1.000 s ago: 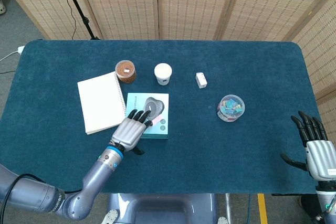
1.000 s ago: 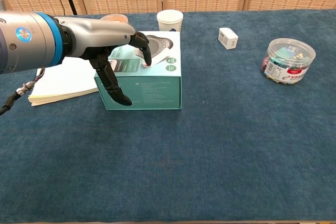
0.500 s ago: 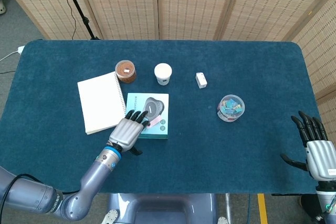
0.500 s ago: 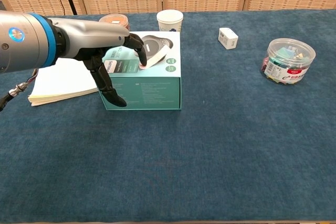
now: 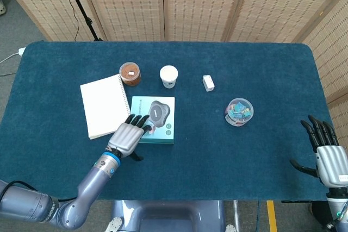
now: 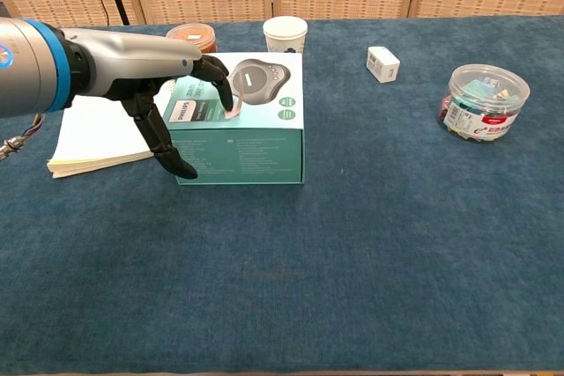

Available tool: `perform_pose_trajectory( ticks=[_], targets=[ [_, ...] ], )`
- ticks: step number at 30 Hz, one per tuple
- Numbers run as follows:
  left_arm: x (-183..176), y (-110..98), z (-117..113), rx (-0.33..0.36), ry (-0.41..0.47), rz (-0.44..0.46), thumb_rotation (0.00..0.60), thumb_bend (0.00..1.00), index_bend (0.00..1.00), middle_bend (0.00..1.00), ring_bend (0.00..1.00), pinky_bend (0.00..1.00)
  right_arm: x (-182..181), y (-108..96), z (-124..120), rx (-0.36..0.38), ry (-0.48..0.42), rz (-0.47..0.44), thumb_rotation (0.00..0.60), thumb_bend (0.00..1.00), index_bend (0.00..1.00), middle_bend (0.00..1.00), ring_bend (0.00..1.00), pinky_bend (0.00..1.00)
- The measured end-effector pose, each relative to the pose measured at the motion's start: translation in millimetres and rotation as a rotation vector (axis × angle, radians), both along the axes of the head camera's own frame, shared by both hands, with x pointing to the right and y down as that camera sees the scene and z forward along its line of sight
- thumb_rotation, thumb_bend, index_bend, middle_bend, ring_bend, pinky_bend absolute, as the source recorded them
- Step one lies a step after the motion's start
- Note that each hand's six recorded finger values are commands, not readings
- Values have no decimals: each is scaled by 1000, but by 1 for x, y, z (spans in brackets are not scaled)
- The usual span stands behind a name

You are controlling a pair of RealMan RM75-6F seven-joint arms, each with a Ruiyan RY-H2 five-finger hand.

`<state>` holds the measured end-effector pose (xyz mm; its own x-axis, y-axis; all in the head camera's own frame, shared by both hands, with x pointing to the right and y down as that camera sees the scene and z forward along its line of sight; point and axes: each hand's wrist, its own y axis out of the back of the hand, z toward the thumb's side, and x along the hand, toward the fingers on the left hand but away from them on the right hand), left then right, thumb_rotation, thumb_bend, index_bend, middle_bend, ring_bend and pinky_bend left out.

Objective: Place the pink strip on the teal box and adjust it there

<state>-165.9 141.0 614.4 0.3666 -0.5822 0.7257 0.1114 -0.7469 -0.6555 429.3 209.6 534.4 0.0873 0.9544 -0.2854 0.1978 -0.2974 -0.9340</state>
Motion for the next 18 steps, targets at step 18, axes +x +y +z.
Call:
perform_pose_trajectory(
  ticks=[18],
  targets=[
    [0,4,2,-17,12,12,491,0,266,0,0,0,-1,1,0,-1,1,-2,600,0,61,0,0,0]
  ],
)
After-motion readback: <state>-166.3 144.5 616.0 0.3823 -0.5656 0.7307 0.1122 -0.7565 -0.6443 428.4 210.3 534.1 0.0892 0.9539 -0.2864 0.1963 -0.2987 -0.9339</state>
